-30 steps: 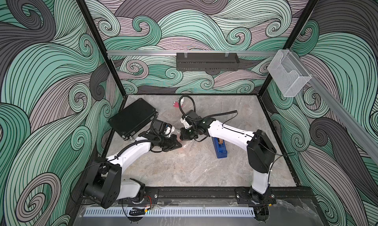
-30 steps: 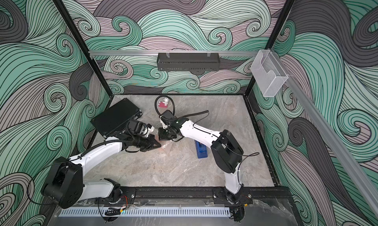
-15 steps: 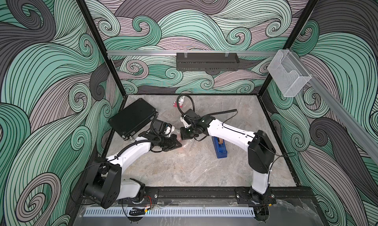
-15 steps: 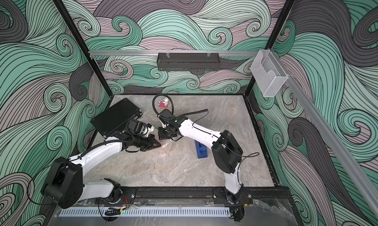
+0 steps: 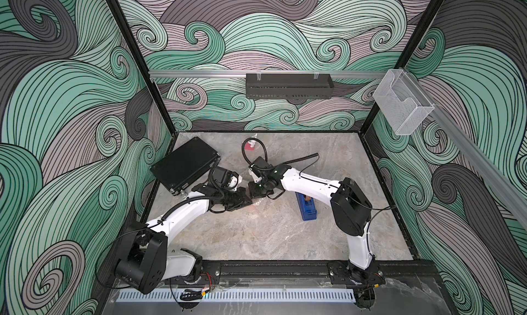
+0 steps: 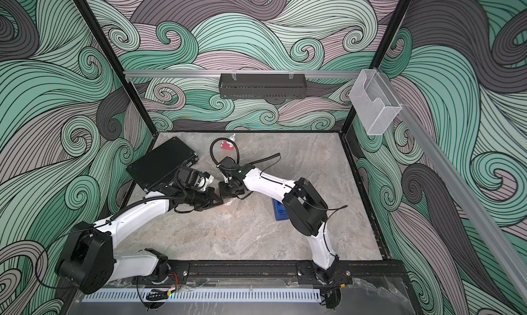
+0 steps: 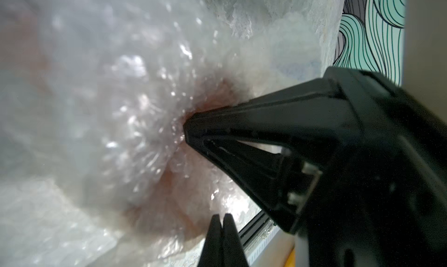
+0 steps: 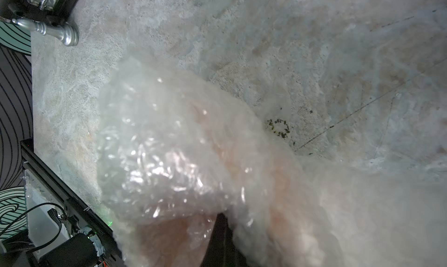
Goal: Wrap mugs in bubble wrap
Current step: Stick the tape on the bubble wrap.
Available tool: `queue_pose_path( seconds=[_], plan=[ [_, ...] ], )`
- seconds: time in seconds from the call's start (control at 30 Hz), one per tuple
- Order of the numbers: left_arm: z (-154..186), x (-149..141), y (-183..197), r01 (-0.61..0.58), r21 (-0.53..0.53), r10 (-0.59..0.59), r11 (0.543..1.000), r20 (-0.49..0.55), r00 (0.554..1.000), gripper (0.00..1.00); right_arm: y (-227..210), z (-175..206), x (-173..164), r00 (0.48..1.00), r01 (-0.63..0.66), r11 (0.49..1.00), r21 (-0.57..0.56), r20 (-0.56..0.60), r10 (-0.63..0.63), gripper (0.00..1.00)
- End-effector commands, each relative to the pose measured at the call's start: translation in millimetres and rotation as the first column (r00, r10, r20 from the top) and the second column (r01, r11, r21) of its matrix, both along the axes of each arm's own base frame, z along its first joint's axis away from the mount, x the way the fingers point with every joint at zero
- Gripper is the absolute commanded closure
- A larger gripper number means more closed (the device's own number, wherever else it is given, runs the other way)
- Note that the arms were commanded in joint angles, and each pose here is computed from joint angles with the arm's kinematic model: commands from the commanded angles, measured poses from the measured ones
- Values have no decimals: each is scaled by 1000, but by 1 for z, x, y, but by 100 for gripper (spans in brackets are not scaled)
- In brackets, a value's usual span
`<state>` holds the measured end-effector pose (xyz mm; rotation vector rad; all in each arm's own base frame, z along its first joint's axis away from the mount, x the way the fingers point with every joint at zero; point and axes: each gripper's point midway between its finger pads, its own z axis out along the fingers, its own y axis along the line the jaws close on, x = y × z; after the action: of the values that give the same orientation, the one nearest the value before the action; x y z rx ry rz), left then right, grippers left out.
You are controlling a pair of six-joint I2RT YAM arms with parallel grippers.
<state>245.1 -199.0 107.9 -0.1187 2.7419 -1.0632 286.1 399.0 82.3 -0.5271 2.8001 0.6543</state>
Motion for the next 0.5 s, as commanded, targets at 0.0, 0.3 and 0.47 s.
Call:
queue_pose_path(
  seconds=[0.0,0.3,0.47],
  plan=[
    [-21,-16,25,-48,133,56,990,-55,997,95,-9,-7,-2,1000,4,999,-54,-9,-4,100],
    [-17,-19,11,-26,105,31,994,-46,998,94,-7,-2,-4,1000,0,999,-39,-14,-1,100],
    [-35,-21,12,-16,137,27,990,-77,997,94,-2,21,-3,1000,-3,1000,11,16,3,100]
  ],
)
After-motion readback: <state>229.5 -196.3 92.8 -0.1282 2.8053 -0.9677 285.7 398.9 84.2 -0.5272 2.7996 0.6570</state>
